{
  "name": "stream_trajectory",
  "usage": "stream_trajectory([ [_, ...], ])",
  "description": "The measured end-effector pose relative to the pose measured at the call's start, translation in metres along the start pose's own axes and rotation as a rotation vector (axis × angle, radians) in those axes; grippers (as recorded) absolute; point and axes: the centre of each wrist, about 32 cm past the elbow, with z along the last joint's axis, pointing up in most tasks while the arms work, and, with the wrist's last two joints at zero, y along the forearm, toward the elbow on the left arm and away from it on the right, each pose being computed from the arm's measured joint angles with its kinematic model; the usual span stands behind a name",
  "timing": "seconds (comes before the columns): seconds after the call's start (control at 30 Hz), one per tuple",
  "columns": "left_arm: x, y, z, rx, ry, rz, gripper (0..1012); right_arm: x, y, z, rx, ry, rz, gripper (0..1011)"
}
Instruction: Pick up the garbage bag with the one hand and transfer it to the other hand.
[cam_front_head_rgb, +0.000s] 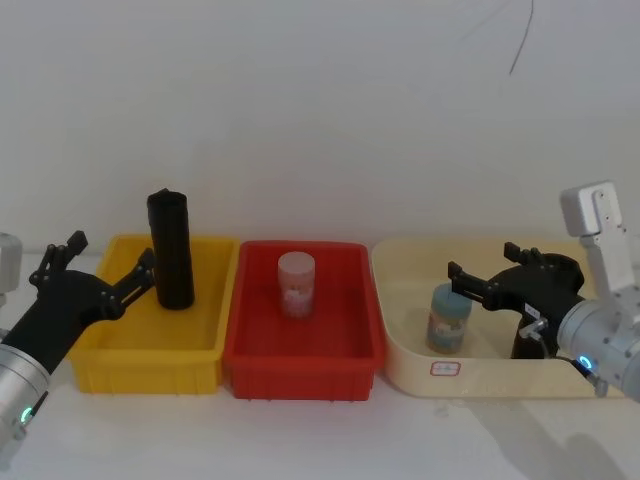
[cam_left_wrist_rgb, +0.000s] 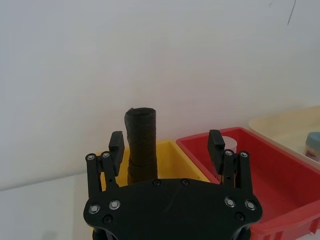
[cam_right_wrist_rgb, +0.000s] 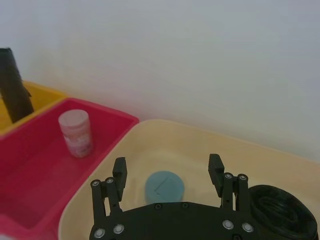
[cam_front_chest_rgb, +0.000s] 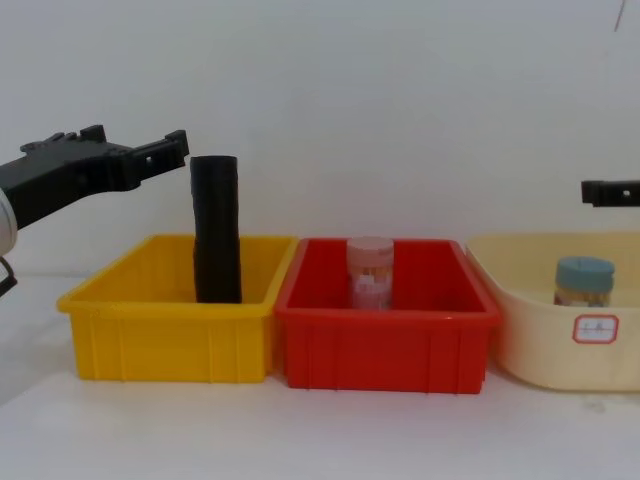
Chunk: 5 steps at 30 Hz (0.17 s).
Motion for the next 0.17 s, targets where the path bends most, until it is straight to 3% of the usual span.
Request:
stream_trajectory([
  [0.17,0.0000,0.0000,0.0000,0.000,0.000,0.000,1002,-0.0017,-0.0047,0.0017,0.017,0.003,0.015,1001],
])
